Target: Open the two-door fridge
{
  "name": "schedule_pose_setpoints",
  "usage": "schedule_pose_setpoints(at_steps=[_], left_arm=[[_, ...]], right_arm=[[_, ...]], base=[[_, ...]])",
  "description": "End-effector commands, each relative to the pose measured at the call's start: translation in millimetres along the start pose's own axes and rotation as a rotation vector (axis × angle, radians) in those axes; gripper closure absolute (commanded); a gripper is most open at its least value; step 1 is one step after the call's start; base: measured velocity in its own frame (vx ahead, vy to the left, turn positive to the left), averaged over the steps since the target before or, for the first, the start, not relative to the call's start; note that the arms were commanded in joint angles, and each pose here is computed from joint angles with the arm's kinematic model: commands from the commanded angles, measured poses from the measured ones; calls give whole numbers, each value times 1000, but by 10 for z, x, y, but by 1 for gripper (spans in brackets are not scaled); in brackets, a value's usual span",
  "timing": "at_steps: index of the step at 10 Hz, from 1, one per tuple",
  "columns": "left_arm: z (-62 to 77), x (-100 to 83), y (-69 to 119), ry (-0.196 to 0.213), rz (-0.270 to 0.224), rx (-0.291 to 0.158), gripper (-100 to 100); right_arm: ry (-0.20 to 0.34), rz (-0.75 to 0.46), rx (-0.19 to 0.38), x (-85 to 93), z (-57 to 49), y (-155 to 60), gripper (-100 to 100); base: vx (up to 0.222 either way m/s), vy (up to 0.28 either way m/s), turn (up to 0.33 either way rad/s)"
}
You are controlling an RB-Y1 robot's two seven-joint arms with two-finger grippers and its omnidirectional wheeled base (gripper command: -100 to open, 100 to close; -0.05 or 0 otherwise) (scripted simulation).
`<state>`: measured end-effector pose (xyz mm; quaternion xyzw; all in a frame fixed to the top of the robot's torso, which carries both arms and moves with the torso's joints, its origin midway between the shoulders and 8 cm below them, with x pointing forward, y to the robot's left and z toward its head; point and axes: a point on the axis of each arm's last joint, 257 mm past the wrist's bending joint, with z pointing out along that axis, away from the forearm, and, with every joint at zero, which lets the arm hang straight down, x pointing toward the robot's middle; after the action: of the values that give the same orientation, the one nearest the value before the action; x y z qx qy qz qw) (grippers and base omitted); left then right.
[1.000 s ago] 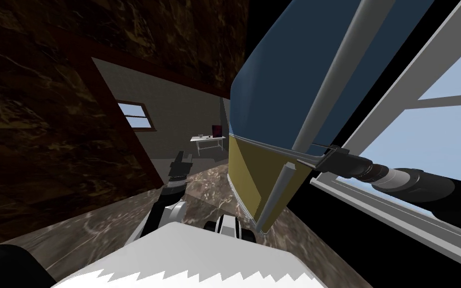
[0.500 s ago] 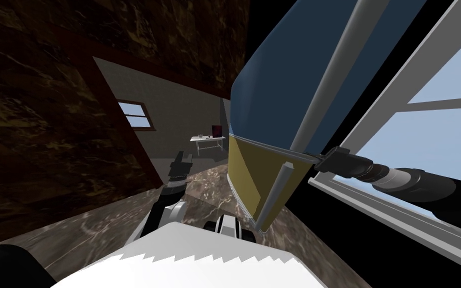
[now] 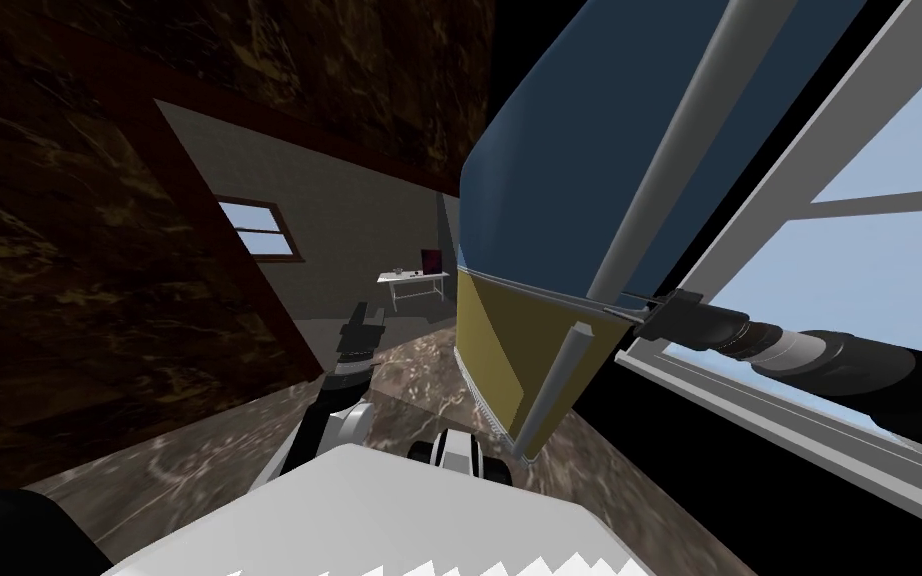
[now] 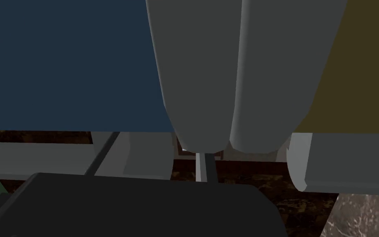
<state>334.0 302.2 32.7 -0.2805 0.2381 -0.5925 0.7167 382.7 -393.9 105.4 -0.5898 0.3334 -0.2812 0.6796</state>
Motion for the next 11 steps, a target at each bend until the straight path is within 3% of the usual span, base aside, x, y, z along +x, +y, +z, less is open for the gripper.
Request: schedule_pose_setpoints(at_steps=[1,10,11], left_arm=[[0,0,0,0,0,0,0],[0,0,0,0,0,0,0],[0,0,0,0,0,0,0]], right_arm=[[31,43,2,117,1,-72,-100],[151,193,25,573,-58,-347,-100],[142,181,21,541,-48,-326,-100]], base=[[-10,78,-40],[-14,75,-35],[-9,30,-7]])
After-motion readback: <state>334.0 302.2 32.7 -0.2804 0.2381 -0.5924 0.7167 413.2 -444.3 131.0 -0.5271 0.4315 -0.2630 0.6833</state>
